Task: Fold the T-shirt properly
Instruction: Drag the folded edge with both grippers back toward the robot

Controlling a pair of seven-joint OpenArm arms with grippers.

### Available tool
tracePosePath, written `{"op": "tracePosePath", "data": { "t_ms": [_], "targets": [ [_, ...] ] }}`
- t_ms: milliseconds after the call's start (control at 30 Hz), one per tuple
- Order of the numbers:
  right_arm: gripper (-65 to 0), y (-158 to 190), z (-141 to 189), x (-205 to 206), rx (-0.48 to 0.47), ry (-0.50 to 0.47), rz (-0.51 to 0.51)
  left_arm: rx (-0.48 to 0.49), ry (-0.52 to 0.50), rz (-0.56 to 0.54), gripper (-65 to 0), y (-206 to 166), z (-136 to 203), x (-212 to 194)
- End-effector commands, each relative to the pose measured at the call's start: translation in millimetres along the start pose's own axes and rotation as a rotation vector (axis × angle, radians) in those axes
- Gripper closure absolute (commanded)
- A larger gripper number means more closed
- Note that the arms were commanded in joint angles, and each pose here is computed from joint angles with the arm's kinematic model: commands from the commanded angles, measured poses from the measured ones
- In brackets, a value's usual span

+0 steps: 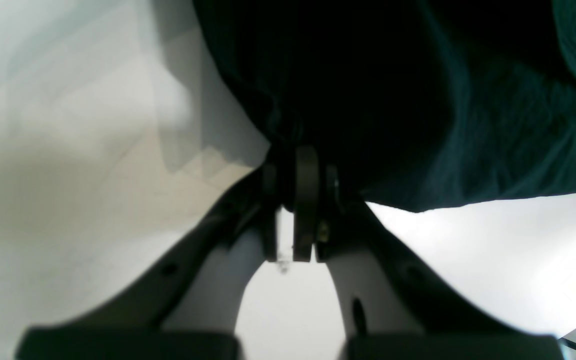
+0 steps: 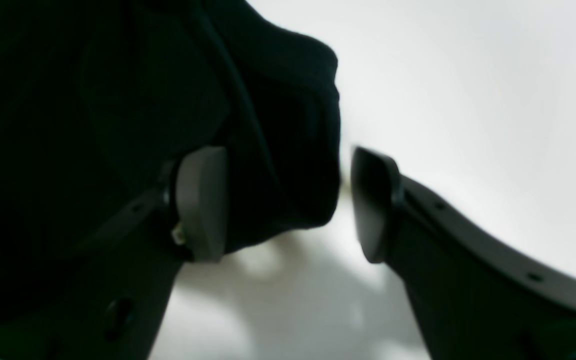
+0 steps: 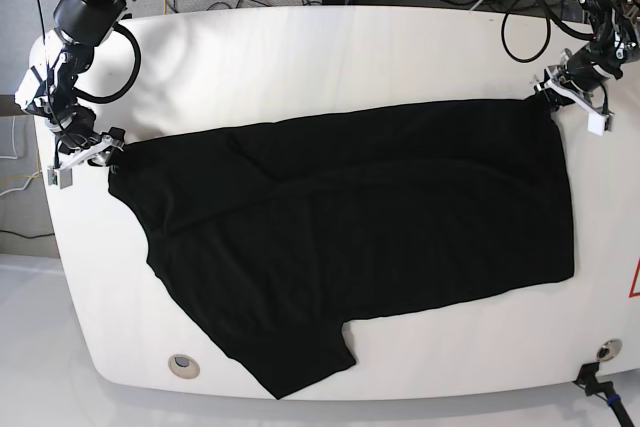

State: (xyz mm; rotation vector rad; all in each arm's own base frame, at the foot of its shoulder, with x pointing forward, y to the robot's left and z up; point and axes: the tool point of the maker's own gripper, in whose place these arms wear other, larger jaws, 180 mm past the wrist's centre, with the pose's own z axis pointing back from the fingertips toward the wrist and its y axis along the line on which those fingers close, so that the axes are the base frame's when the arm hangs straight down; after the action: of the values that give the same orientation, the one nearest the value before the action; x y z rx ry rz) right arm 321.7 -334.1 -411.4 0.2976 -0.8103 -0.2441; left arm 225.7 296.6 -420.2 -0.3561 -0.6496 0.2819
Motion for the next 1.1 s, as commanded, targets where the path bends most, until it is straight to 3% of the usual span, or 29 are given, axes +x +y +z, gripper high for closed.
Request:
{"op": "tracePosePath", "data": {
  "t_ms": [0,67,233,667,1067],
  "targets": [
    [-36.6,-3.5,5.5,19.3,-0.006,-0.036,0.026,0.018,0.003,-0.026,-2.6,4.5,4.6,5.5],
    [-29.7,-3.5,5.5,19.3,-0.006,-0.036,0.026,0.018,0.003,-0.026,-2.6,4.5,4.6,5.5],
    [0.0,-2.1,4.4,18.1,-0.003,-0.036,0.022,0.018,0.003,-0.026,-2.6,4.5,4.6,5.5],
    [0.0,-21.9,20.1,-34.2,-0.045,0.063,0.005,0.018,0.033,-0.067,-2.6,2.7,2.5,4.3],
    [0.0,3.8,67.3,-78.2,-0.087,0.154,0.15,0.054,0.102,-0.108,-2.6,17.6,13.6,-9.4]
  ]
}}
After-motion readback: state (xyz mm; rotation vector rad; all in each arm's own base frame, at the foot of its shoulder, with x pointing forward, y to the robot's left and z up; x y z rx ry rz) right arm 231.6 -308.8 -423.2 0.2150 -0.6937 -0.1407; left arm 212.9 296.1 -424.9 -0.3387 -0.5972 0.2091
